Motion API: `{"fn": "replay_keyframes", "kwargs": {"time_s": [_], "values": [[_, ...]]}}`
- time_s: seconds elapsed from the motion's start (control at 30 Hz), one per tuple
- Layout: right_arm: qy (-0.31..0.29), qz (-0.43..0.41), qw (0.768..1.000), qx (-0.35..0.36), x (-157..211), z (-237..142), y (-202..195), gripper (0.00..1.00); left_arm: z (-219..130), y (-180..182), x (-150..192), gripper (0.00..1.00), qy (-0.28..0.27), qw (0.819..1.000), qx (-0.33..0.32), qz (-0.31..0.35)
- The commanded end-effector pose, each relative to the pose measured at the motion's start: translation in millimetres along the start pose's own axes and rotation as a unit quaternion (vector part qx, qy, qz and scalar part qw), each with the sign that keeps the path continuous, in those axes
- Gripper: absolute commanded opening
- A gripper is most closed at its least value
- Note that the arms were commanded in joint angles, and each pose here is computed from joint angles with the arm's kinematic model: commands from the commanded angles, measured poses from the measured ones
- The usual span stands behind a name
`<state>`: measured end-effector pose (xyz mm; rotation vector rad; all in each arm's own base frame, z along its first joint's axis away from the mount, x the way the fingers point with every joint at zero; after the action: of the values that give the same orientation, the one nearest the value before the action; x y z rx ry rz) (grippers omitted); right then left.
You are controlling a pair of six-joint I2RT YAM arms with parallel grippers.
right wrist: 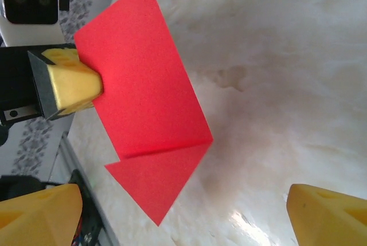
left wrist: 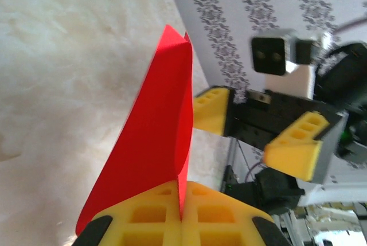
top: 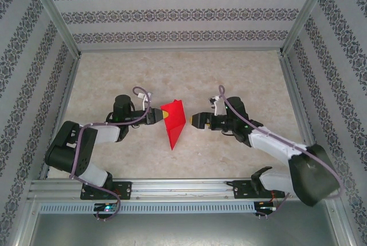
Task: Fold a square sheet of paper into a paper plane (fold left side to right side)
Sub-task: Pick up the paper from the center of the table, then place the paper at the center of the table.
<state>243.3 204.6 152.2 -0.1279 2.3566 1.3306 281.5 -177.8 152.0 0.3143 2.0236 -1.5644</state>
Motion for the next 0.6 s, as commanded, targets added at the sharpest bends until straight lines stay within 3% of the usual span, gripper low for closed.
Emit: {"fn": "replay_keyframes", "kwargs": {"time_s": [0.0, 0.27, 0.57], "values": [[0.027, -0.056, 0.996, -0.065, -8, 12, 15, 0.91, -4, -25, -10, 0.00, -0.009, 0.997, 0.064, 0.052], [0.066, -0.065, 0.989, -0.113, -13, 42, 19, 0.85, 2, -20, -12, 0.00, -0.018, 0.993, 0.110, 0.025], [0.070, -0.058, 0.988, -0.124, -23, 49, 22, 0.69, 5, -4, -4, 0.00, -0.015, 0.996, 0.090, 0.007]]}}
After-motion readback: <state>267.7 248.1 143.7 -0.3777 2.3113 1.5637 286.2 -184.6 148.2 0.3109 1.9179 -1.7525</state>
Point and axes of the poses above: each hand's point on the last joint's axis, 136 mm out from that joint toward the fingers, its own z axis out along the fingers, its own y axis along the line the jaws close on, x = y × z, the point moved 5 cm from there along -z, back along the fingers, and after that the axes turned 5 degrees about z, right-handed, at the moved point
